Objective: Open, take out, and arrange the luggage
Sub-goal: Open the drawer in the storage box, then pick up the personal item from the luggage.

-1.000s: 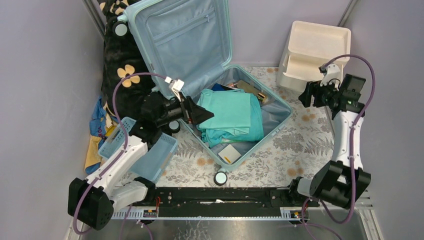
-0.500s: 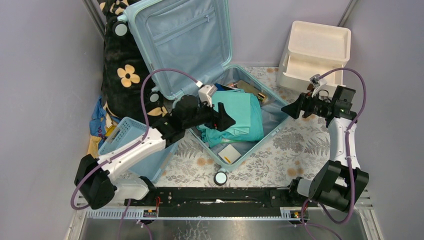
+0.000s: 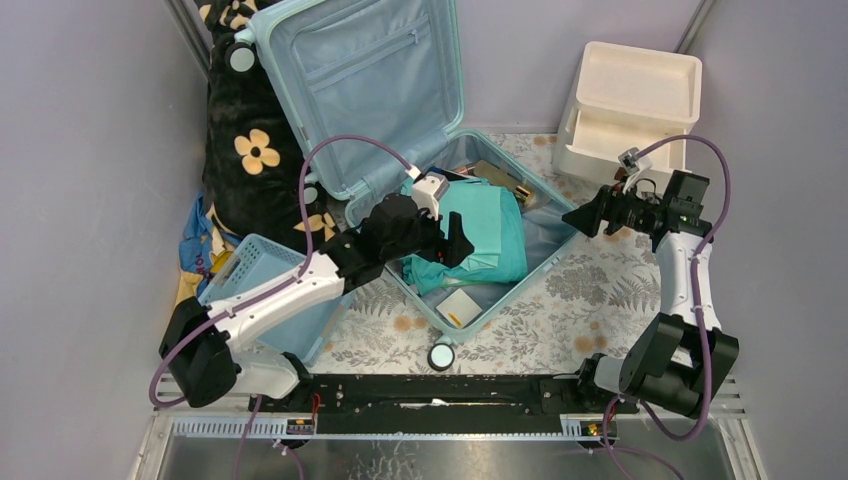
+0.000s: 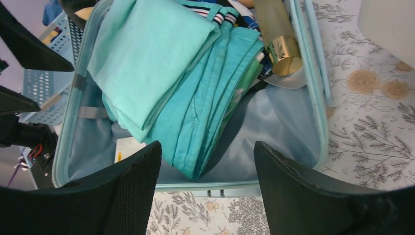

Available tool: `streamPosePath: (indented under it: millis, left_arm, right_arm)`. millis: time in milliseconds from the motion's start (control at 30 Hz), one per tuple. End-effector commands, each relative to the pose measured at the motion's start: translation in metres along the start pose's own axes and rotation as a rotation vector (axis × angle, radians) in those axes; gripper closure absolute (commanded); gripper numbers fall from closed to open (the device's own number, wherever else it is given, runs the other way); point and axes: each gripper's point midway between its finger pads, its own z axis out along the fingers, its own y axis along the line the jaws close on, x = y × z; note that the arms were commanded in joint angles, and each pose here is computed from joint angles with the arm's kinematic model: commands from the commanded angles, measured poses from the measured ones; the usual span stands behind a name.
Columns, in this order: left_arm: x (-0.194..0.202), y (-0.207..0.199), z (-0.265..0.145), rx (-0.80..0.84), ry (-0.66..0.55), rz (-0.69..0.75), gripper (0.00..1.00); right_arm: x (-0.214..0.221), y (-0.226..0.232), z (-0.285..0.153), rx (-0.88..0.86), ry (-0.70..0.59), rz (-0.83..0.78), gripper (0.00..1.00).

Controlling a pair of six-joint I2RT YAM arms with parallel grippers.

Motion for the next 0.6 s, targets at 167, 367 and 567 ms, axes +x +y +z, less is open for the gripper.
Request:
streamPosePath:
  millis: [167,367,567]
  left_arm:
    - [-0.022,0.002,-0.016,-0.030,-0.072,0.070,0.12]
    - [-0.028,0.004,-0.023,-0.035,-0.100,0.115,0.12]
    - [-0.034,0.006,-0.029,-0.049,-0.127,0.136,0.11]
  right_arm:
    - [-0.039,-0.030,-0.007,0.174,-0.029,-0.101,0.26]
    - [-0.049,0.003,0.026,0.016,0.082,-0.326,0.26]
    - [-0.038,0.012,0.091,-0.090,0.256,-0.591,0.27]
